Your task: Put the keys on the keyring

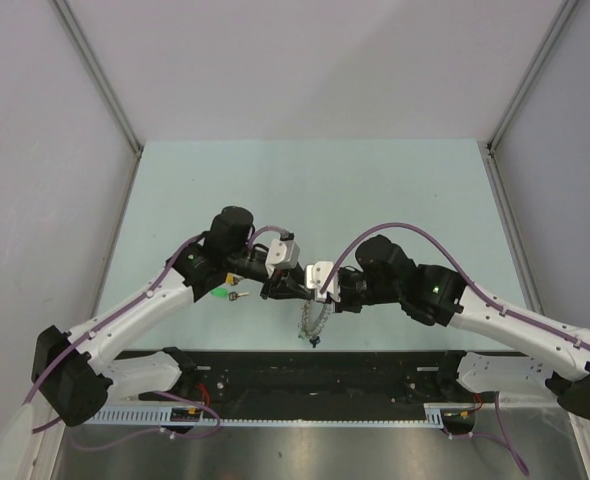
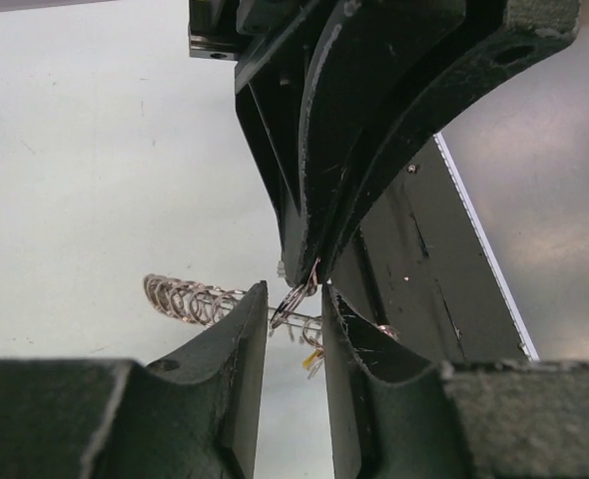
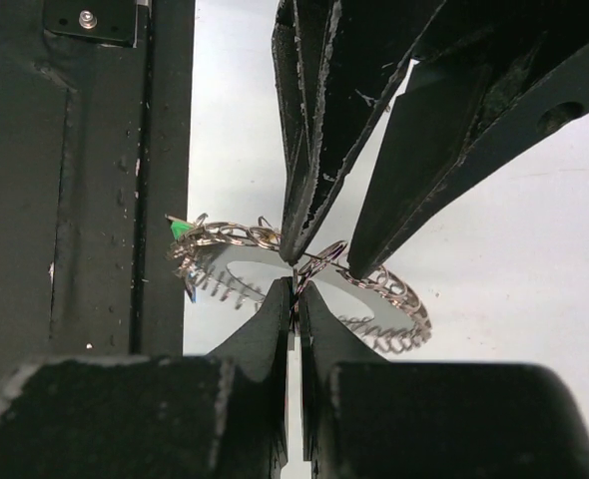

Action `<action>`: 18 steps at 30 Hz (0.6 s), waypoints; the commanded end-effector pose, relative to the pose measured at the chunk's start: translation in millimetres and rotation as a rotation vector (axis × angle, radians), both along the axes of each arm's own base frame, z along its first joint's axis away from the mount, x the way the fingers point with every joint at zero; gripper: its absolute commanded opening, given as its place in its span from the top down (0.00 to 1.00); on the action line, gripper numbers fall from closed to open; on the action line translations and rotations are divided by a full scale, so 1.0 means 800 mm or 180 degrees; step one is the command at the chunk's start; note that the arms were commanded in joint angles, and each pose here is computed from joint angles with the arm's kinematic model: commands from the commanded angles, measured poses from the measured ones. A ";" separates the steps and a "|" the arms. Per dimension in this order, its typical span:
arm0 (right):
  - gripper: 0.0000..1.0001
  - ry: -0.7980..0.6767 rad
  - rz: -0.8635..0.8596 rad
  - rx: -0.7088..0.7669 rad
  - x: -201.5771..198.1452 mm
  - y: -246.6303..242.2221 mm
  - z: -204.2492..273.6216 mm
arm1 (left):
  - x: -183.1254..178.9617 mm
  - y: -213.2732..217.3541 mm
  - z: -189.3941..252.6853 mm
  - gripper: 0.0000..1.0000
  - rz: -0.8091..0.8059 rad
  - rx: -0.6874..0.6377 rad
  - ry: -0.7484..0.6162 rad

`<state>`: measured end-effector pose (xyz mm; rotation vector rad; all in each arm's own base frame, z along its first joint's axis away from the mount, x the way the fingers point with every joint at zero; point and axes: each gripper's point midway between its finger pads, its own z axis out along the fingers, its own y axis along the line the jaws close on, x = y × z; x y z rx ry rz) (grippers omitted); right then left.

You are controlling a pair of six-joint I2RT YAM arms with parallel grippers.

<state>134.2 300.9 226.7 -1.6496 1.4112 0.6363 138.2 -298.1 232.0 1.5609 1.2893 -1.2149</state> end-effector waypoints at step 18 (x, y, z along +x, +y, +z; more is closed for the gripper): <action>1.00 -0.0230 -0.0028 0.0324 0.005 0.006 0.053 | -0.018 0.002 0.008 0.80 -0.0245 0.0055 0.0035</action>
